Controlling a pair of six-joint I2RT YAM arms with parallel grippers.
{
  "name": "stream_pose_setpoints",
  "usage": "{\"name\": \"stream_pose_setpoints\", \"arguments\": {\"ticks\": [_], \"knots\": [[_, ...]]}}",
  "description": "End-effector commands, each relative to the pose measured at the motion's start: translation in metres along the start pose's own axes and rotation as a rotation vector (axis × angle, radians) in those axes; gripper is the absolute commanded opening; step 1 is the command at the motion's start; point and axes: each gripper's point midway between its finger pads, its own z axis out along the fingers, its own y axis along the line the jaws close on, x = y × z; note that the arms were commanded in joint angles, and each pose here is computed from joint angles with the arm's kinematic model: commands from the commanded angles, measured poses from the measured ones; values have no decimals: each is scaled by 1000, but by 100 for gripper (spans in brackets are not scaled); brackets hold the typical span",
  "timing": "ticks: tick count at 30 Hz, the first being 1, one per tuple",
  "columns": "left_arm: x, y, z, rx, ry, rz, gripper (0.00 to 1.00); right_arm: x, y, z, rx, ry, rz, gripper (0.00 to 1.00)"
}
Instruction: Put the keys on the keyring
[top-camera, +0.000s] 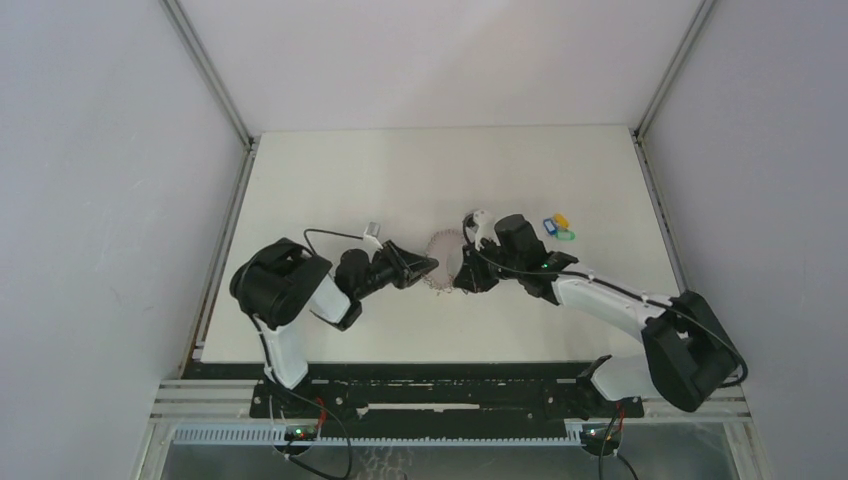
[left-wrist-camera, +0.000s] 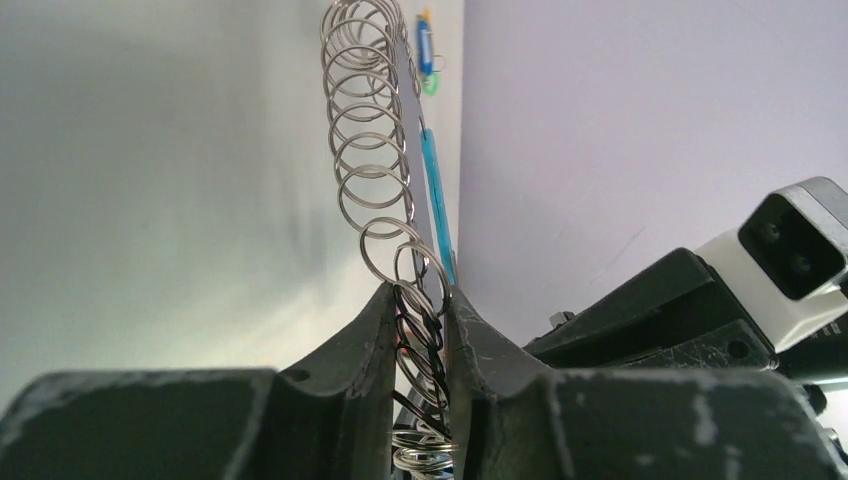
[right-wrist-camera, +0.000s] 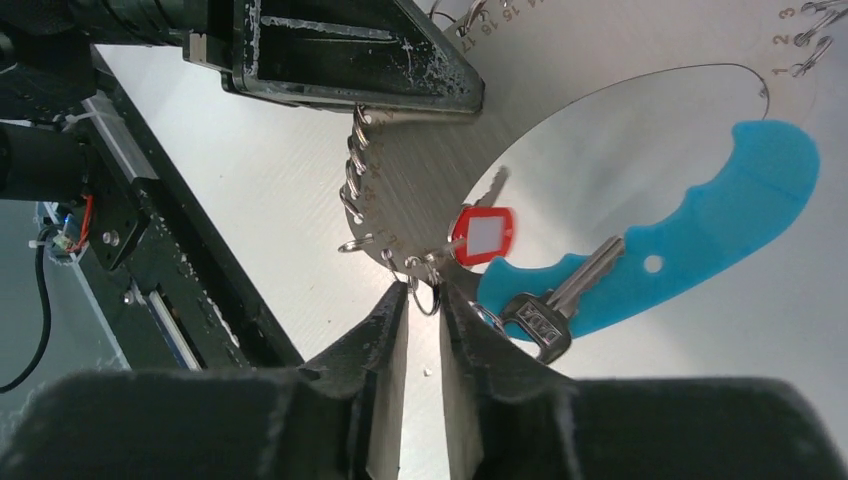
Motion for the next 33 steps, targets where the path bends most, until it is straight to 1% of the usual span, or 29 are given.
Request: {"name": "stream_pose_setpoints", "arguments": {"ticks": [1,4,7,9,10,11,14,16,18,20,21,24,27,30,33], "knots": [[-6,-49,-11,150,-36,169,3,-25,7,-25,14,-122,-16,24],[-8,-67,-17,181,-40,262,1,-33,5,-43,14,-184,-2,36],[-10,-86,-24,179,-46,400,1,-40,1,-59,12,-254,21,50],[-12,-88,-27,110,-41,498,1,-44,-5,-69,8,-302,41,57],[-16,-91,-31,79,-49,591,1,-47,-8,-73,4,-330,54,60],[-19,-92,-35,32,-56,661,1,-48,-11,-77,-7,-357,69,62],[-32,-117,-50,-74,-124,893,0,-54,-16,-87,-53,-436,112,68],[-37,-132,-59,-134,-171,1018,0,-60,-14,-92,-86,-480,116,70],[-36,-147,-67,-164,-200,1123,0,-64,-11,-94,-106,-501,95,72],[-29,-163,-73,-156,-214,1219,0,-66,-7,-94,-131,-509,75,73],[-27,-168,-76,-140,-221,1242,0,-68,-4,-94,-149,-515,68,73],[-28,-182,-79,-73,-276,1184,0,-72,7,-94,-211,-546,58,73],[-30,-189,-84,-46,-319,1170,0,-77,16,-97,-241,-584,50,75],[-29,-198,-90,3,-348,1137,0,-80,24,-97,-267,-604,48,76],[-24,-207,-93,77,-348,1098,0,-85,31,-93,-291,-618,53,77]]}}
